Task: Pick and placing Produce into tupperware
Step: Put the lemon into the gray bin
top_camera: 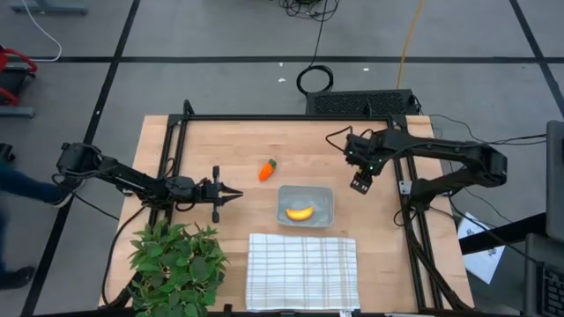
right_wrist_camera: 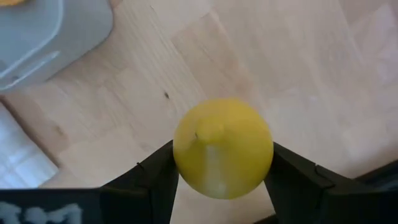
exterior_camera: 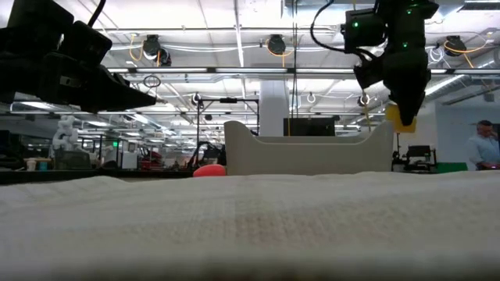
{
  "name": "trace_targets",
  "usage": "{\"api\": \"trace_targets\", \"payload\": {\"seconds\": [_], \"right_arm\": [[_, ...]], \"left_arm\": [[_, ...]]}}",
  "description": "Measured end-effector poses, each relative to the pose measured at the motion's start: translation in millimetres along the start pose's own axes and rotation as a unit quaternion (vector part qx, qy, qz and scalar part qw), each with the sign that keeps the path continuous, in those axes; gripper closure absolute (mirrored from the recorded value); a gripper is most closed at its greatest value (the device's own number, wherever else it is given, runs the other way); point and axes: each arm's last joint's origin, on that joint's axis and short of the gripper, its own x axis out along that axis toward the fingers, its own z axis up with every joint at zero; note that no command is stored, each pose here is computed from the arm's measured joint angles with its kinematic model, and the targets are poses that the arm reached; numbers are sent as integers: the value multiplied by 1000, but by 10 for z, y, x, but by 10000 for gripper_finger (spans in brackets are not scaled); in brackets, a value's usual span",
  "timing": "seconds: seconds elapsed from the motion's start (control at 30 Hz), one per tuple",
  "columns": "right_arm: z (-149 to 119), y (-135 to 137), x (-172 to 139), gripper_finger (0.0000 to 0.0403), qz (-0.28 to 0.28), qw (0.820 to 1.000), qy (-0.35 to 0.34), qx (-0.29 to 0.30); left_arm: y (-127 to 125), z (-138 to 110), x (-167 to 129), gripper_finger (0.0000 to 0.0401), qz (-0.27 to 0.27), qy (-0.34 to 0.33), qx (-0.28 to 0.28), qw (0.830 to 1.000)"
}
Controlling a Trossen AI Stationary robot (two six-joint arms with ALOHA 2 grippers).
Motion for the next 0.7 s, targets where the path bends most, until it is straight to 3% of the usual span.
{"api": "trace_targets", "payload": {"seconds": [0.33,0.7], "right_arm": [[-127,-20,-194,207,23,995,-94,-13],[-293,-59,40,209,37,988,-145,-25]], "left_arm": [[0,0,1,368,0,0,-1,1000],[0,1,0,368,0,0,-3,1000]]}}
